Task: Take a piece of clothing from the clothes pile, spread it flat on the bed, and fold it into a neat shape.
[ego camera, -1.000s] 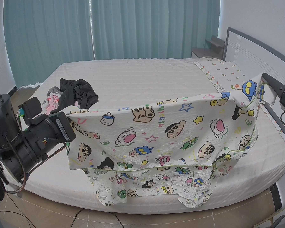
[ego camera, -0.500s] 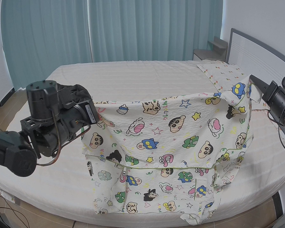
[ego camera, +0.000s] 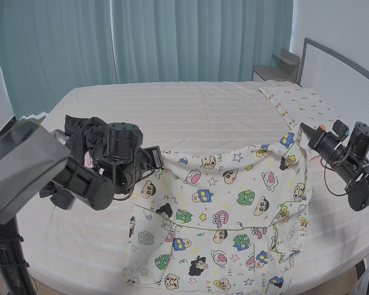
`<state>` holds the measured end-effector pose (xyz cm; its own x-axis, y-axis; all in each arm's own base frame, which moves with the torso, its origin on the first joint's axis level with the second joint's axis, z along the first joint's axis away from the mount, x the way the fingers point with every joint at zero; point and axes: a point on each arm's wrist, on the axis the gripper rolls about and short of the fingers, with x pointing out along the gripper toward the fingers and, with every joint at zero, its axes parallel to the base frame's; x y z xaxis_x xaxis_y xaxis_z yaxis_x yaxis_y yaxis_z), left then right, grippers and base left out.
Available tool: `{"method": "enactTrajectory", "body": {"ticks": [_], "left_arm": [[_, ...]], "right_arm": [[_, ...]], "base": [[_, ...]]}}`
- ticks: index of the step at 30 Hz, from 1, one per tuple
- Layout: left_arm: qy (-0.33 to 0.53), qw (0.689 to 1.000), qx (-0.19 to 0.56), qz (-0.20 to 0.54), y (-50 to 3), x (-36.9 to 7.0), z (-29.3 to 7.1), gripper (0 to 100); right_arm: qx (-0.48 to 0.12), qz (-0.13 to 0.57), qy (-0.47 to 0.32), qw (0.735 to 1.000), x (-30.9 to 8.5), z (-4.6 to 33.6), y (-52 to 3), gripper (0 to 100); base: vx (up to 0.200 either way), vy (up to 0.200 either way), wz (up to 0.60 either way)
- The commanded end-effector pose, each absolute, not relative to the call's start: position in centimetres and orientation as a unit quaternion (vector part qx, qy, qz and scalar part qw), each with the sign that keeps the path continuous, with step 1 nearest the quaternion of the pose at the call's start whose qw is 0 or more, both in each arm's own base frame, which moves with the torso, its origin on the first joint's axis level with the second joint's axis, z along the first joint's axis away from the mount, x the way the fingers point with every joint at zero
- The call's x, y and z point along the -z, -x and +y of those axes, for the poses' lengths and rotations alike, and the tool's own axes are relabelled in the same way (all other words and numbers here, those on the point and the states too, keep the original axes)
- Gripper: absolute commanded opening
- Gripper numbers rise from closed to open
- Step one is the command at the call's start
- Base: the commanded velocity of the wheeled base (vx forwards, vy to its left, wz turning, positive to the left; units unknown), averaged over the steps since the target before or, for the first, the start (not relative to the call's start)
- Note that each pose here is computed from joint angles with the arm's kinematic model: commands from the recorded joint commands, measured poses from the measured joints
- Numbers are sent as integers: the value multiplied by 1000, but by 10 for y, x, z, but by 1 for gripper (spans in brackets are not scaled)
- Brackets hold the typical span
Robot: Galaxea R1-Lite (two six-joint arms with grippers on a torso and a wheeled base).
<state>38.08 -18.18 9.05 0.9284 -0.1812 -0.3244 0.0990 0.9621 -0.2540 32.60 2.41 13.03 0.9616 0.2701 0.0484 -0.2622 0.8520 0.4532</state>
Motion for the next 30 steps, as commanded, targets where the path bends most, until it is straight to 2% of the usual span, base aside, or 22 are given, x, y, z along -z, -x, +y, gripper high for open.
{"method": "enactTrajectory", "body": {"ticks": [1,18,19,26,27,30], "left_arm": [[99,969,43,223,-428,-2,-188,0],[77,979,-21,186,-479,58,-198,0],[79,980,-24,180,-482,59,-197,0],[76,980,-59,177,-496,70,-185,0],[76,979,-60,177,-497,70,-185,100],[78,980,-63,172,-500,66,-183,100]], "right_arm": [[-117,73,-241,961,-54,21,-368,0],[-109,108,-245,957,9,27,-421,0],[-108,116,-245,957,12,28,-423,100],[-102,103,-244,959,13,34,-441,100],[-101,102,-248,958,13,35,-441,100],[-100,101,-272,952,11,35,-443,100]], "base": [[0,0,0],[0,0,0],[0,0,0],[0,0,0],[0,0,0],[0,0,0]]}}
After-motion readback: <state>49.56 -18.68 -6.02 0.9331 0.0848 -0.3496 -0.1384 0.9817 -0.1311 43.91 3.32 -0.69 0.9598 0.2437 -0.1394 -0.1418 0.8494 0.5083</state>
